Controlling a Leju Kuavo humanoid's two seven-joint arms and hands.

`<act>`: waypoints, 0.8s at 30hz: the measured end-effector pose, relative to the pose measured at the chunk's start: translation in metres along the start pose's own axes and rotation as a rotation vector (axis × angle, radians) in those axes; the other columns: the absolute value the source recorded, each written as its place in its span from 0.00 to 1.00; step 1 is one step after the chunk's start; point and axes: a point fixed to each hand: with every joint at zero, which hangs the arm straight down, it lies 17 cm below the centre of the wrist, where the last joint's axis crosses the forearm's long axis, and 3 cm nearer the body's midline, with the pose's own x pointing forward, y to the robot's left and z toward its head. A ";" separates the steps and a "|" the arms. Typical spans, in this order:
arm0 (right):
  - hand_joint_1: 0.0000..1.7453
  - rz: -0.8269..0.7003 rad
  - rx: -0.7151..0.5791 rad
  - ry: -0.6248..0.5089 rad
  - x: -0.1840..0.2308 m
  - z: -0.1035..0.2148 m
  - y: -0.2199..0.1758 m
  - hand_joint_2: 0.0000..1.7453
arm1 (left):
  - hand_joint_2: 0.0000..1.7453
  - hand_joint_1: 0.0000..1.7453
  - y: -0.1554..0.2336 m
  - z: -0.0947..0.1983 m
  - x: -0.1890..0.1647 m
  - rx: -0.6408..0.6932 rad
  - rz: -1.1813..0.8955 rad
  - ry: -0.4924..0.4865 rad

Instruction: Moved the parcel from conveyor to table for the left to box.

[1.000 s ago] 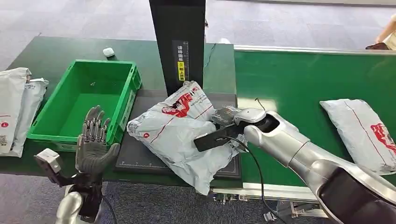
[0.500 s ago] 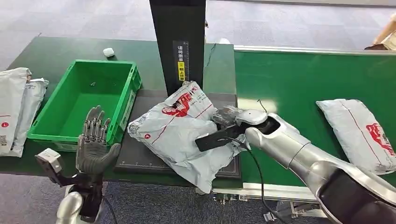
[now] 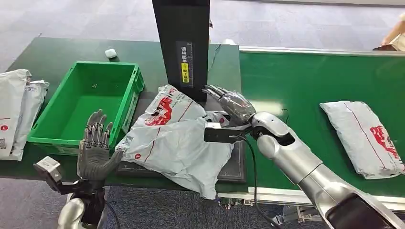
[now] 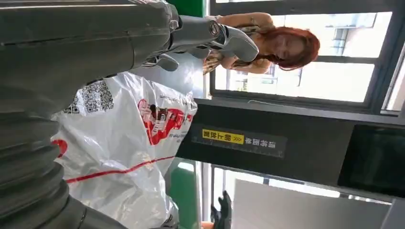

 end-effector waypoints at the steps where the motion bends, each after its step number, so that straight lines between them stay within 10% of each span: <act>1: 0.00 -0.007 -0.012 -0.007 0.002 0.000 -0.002 1.00 | 1.00 0.00 0.000 0.001 -0.001 0.000 0.000 0.002; 24: 0.00 -0.741 -0.584 -0.105 0.014 0.011 -0.133 1.00 | 1.00 0.00 0.000 0.007 -0.003 0.022 -0.013 0.006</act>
